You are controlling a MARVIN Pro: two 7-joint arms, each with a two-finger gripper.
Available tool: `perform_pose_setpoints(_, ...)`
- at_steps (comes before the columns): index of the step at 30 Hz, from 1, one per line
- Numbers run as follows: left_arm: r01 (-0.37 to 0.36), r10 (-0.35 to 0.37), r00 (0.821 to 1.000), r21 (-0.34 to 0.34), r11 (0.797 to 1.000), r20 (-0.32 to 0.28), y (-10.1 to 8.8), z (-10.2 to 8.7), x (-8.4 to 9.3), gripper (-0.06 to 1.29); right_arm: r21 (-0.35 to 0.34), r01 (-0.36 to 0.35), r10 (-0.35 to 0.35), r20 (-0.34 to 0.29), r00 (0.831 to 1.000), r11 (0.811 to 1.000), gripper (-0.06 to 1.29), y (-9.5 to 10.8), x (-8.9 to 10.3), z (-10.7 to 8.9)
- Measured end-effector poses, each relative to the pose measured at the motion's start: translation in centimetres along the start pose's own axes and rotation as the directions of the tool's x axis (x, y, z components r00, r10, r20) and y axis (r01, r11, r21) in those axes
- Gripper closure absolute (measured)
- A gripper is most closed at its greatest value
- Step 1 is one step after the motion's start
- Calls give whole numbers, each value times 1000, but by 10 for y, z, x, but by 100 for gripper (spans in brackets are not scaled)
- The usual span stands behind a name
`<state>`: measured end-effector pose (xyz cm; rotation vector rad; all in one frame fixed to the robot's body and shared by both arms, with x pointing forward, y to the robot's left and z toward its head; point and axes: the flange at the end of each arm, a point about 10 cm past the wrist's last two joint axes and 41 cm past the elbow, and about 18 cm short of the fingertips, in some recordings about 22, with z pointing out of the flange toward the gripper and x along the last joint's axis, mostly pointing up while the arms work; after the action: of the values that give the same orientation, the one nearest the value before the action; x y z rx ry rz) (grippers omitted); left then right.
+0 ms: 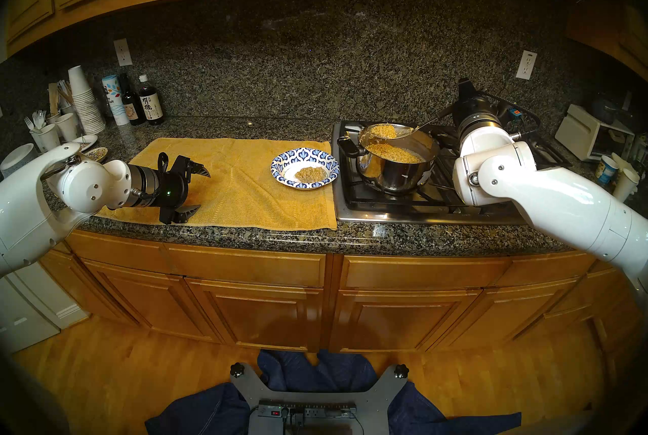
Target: Scoop oatmeal into bowl
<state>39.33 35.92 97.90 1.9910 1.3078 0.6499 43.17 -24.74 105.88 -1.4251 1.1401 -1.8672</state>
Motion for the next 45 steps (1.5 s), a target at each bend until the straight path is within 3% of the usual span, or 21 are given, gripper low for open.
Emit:
perform_pose_setpoints(12, 0, 0, 1000, 0, 1000, 0, 0, 0, 0, 1, 43, -5, 5, 5, 1000, 999, 126, -15, 4, -7)
perform_pose_setpoints(24, 0, 0, 1000, 0, 1000, 0, 0, 0, 0, 1, 74, -18, 15, 40, 999, 997, 126, -27, -5, -15)
perform_pose_setpoints(33, 0, 0, 1000, 0, 1000, 0, 0, 0, 0, 1, 136, -41, 28, 93, 995, 990, 126, -51, -22, -28)
perform_pose_setpoints(45, 0, 0, 1000, 0, 1000, 0, 0, 0, 0, 1, 190, 40, -78, 193, 978, 981, 126, -68, -68, -49)
